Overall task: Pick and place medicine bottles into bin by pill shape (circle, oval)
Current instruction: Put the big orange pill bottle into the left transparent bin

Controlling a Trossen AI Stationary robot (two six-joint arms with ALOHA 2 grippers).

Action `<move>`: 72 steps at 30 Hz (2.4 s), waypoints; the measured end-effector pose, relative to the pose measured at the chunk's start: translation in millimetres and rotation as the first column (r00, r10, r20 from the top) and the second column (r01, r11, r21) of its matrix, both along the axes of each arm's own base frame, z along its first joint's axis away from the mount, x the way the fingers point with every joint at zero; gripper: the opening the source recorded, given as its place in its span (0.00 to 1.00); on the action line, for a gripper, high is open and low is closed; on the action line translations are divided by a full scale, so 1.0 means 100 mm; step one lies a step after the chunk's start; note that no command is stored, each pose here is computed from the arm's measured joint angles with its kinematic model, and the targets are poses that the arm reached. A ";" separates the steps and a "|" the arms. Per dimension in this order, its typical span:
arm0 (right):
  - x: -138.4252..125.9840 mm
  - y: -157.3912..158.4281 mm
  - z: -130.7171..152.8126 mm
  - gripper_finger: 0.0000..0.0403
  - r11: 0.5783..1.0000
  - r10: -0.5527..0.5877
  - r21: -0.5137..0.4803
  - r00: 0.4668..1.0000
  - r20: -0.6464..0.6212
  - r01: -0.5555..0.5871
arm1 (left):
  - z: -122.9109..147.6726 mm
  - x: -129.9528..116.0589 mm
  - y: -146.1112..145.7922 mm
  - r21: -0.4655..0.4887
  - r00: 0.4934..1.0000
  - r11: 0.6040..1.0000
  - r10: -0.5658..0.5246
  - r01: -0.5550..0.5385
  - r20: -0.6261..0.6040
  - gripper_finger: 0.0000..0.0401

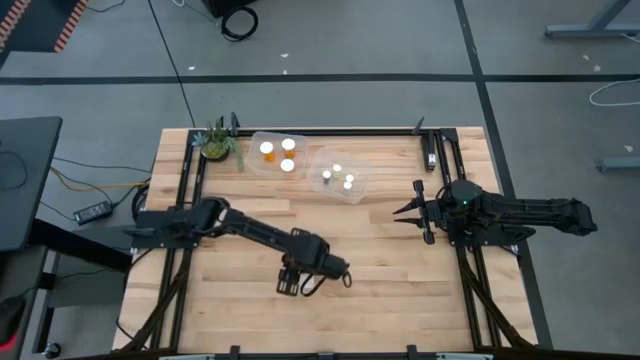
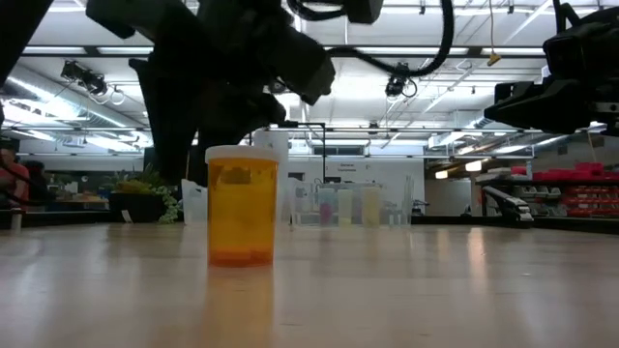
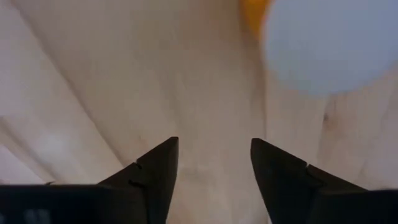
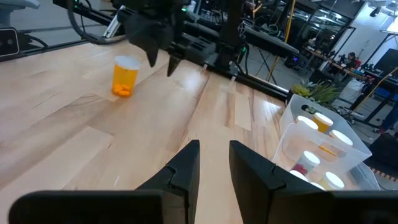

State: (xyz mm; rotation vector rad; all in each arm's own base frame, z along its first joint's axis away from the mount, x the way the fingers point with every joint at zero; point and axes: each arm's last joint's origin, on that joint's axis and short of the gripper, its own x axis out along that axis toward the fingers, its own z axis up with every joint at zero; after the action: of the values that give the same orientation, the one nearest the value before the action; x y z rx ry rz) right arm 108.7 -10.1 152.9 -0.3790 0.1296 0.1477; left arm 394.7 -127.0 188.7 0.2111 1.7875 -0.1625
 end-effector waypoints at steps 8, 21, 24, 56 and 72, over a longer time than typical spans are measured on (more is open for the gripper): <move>0.00 0.00 0.00 0.23 1.000 0.000 0.000 1.000 0.000 0.000 | -0.01 0.00 -0.21 0.042 0.995 0.998 -0.040 0.036 0.092 0.70; 0.00 0.00 0.00 0.23 1.000 0.000 0.000 1.000 0.000 0.000 | -0.02 0.03 -0.42 0.058 0.974 0.996 -0.077 0.066 0.211 0.89; 0.00 0.00 0.00 0.23 1.000 0.000 0.000 1.000 0.000 0.000 | -0.02 0.03 -0.47 0.050 0.969 0.996 -0.084 0.075 0.233 0.89; 0.00 0.00 0.00 0.23 1.000 0.000 0.000 1.000 -0.001 0.000 | -0.02 0.07 -0.53 0.048 0.950 0.995 -0.099 0.089 0.295 0.53; 0.00 0.00 0.00 0.23 1.000 0.000 0.000 1.000 -0.001 0.000 | 0.01 -0.05 -0.10 0.190 0.997 0.981 -0.056 0.046 0.049 0.53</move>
State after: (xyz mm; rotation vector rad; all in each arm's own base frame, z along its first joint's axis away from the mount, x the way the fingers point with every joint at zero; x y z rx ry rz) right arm 108.7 -10.1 152.9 -0.3789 0.1303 0.1477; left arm 390.2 -137.1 189.8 0.3941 1.7447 -0.0232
